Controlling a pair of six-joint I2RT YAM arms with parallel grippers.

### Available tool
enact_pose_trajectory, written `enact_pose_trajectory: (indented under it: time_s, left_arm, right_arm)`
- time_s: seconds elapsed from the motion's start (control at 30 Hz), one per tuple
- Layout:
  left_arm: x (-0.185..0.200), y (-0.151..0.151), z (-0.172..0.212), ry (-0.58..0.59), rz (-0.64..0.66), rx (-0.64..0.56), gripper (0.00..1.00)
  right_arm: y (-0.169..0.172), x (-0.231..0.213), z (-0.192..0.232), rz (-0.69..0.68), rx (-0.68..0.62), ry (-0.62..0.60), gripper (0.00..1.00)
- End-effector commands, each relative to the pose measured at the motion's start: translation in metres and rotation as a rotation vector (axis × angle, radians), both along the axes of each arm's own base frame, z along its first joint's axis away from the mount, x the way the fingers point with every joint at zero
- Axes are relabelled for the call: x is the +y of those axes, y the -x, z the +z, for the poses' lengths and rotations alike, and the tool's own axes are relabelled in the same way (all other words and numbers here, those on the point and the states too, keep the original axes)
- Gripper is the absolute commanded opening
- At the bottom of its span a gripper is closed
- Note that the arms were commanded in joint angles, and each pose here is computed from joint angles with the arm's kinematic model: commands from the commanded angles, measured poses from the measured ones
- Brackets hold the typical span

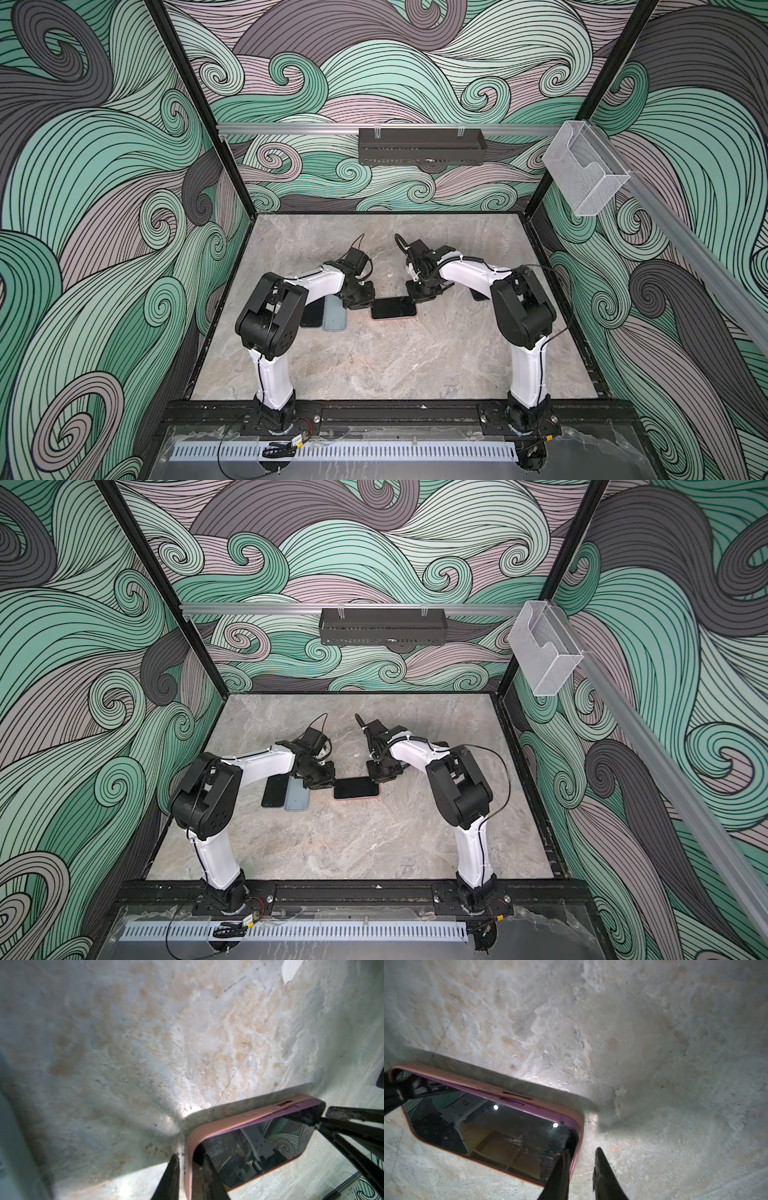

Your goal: Put the phone into the phone case

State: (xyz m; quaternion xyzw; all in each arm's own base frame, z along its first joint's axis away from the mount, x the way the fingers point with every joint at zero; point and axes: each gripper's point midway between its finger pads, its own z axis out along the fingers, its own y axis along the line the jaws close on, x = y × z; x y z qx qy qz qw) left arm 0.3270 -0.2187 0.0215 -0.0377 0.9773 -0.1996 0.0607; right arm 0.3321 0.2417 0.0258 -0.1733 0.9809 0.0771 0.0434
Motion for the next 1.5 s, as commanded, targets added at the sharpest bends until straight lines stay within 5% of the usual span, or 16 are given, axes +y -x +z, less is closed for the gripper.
enact_pose_trajectory:
  time_s: [0.0, 0.9, 1.47]
  left_arm:
    - [0.006, 0.002, -0.007, -0.026, -0.002, 0.017, 0.22]
    - [0.008, 0.005, -0.016, -0.036, -0.006, 0.036, 0.15]
    - [0.008, 0.005, -0.009, -0.035, -0.016, 0.022, 0.15]
  right_arm:
    - [0.005, -0.005, -0.015, -0.008, 0.031, 0.025, 0.23]
    - [0.01, -0.026, -0.049, 0.016, 0.1, 0.25, 0.19]
    - [0.067, -0.039, -0.096, 0.002, 0.251, 0.317, 0.18]
